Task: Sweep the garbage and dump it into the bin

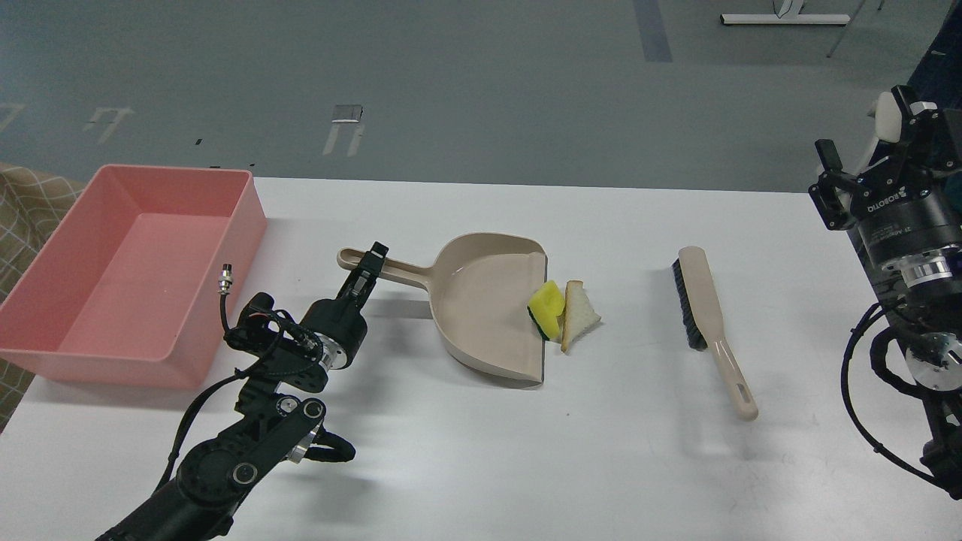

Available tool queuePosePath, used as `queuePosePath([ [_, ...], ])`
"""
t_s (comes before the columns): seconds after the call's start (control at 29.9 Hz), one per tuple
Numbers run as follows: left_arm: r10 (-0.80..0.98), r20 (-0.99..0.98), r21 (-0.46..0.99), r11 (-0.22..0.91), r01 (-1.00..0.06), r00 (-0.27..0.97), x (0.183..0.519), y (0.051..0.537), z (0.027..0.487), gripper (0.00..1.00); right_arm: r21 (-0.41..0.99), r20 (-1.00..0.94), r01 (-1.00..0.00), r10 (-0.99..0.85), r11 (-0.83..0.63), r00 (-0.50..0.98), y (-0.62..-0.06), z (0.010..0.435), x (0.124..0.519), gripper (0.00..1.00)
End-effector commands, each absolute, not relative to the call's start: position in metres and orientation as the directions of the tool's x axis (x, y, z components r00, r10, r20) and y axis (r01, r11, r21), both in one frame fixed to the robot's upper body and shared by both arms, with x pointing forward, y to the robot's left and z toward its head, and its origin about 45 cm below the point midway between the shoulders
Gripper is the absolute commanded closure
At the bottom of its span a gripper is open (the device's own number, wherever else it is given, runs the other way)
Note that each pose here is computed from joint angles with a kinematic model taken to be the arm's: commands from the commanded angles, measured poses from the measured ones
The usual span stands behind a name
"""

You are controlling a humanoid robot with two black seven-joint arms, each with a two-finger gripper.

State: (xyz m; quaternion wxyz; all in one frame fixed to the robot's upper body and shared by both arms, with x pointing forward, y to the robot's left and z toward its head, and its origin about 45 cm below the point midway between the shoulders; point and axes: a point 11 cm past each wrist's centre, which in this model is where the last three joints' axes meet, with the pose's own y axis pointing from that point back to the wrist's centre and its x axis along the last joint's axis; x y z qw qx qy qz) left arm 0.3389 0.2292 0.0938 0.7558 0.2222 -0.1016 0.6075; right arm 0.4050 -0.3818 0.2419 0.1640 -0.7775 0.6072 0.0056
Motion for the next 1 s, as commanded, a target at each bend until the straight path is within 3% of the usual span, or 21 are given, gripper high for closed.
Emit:
queuePosePath([
  [0.0,0.875,0.424,0.203,0.161,-0.966,0.235,0.339,0.228,0.096,1.0,-0.172,-0.092,-0.943,-0.949,-0.284,0.302,-0.39,0.248,0.403,0.0],
  [0.27,0.875,0.433,0.183,0.147,-0.972,0.214,0.342,0.23,0.1,1.0,0.018,0.207,-0.897,-0.876,-0.443,0.436,-0.404,0.273,0.381,0.0],
  [0.47,0.875,0.435,0.176,0.15,-0.973,0.214,0.344,0.229,0.103,1.0,0.294,0.476,-0.812,-0.659,-0.504,0.582,-0.408,0.274,0.347,0.0],
  [0.67,0.875,0.435,0.167,0.153,-0.974,0.213,0.347,0.227,0.106,1.0,0.493,0.587,-0.707,-0.406,-0.507,0.7,-0.407,0.261,0.309,0.0],
  [0.97,0.875,0.434,0.164,0.156,-0.974,0.213,0.347,0.226,0.107,1.0,0.644,0.593,-0.611,-0.204,-0.46,0.779,-0.412,0.228,0.279,0.0],
])
